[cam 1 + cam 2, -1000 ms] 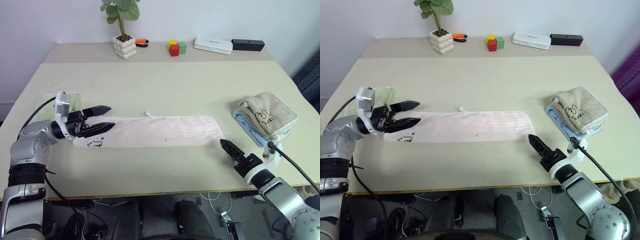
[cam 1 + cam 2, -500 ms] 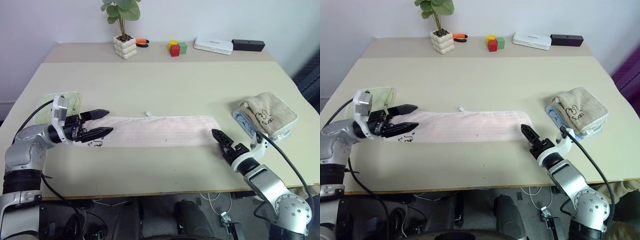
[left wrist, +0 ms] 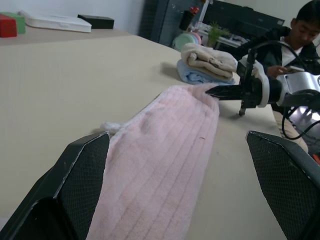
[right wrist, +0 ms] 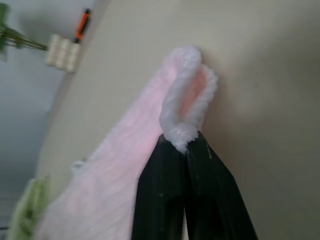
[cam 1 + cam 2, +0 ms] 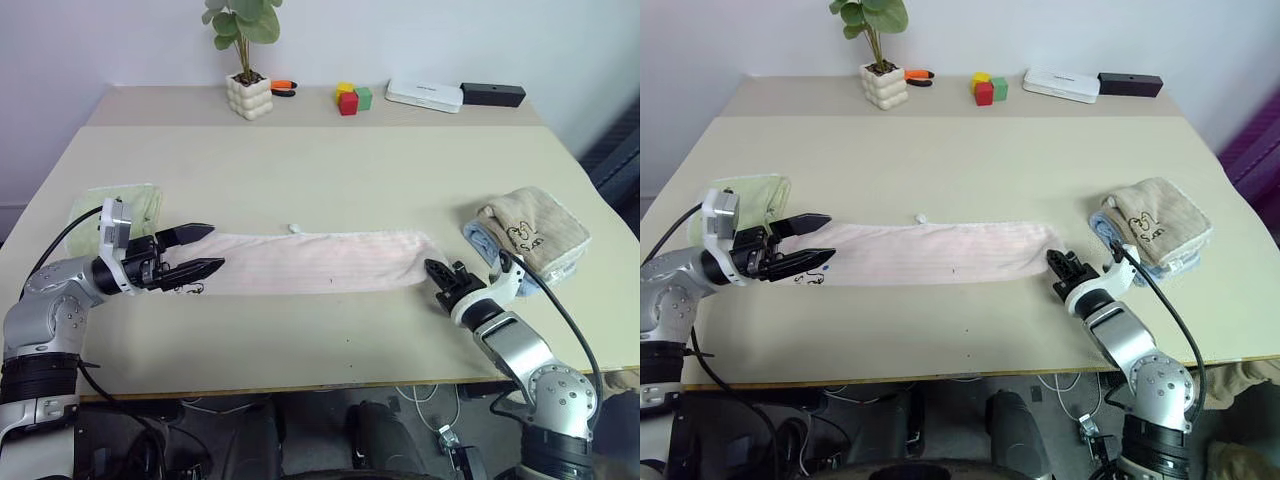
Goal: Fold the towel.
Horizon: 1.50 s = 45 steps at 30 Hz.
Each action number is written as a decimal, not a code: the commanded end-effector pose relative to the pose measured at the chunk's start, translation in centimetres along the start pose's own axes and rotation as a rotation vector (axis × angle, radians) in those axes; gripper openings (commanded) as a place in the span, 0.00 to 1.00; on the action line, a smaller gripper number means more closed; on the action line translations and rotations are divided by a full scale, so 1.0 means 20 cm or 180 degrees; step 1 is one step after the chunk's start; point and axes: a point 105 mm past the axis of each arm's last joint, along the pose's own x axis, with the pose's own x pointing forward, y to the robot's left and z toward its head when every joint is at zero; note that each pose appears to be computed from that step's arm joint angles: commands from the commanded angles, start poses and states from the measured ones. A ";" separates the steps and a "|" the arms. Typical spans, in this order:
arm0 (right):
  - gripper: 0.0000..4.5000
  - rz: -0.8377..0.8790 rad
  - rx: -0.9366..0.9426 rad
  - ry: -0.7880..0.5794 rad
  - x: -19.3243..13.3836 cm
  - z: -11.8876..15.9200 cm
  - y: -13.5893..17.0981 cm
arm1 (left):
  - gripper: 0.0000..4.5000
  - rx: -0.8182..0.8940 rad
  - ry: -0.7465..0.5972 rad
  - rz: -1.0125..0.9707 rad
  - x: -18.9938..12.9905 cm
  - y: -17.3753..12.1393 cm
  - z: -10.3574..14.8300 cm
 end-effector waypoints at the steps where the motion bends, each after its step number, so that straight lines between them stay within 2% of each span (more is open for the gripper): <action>1: 0.01 -0.0011 -0.0298 0.0008 -0.01 0.02 0.01 | 1.00 0.0147 -0.0123 0.0008 -0.01 -0.01 0.07; 8: 0.01 0.0176 -0.1334 0.0028 -0.08 0.22 0.01 | 1.00 0.0143 -0.0112 0.0085 -0.05 0.01 0.05; 12: 0.01 0.0507 -0.1595 0.0016 -0.08 0.26 0.13 | 1.00 0.0172 -0.0112 0.0132 -0.06 0.03 0.06; 20: 0.01 0.1242 -0.2338 0.0351 -0.05 0.09 0.41 | 1.00 0.0244 -0.0107 0.0145 -0.07 0.04 0.08; 25: 0.01 0.1642 -0.2582 0.0832 -0.08 -0.07 0.50 | 1.00 0.0331 -0.0068 0.0097 -0.07 0.01 0.10; 27: 0.01 0.1710 -0.2630 0.0899 -0.08 -0.10 0.51 | 1.00 0.0341 -0.0065 0.0073 -0.06 -0.01 0.11; 33: 0.01 0.1895 -0.2577 0.1050 0.02 -0.20 0.58 | 1.00 0.0206 -0.0028 0.0144 -0.11 -0.07 0.06; 36: 0.01 0.1881 -0.2453 0.1322 0.05 -0.31 0.53 | 1.00 0.0183 -0.0036 0.0163 -0.11 -0.12 0.05; 39: 0.01 0.1846 -0.2309 0.1414 0.07 -0.34 0.49 | 1.00 0.0164 -0.0042 0.0199 -0.11 -0.15 0.06; 45: 0.01 0.2084 -0.2249 0.1456 0.11 -0.42 0.60 | 1.00 0.0115 -0.0037 0.0310 -0.13 -0.19 0.03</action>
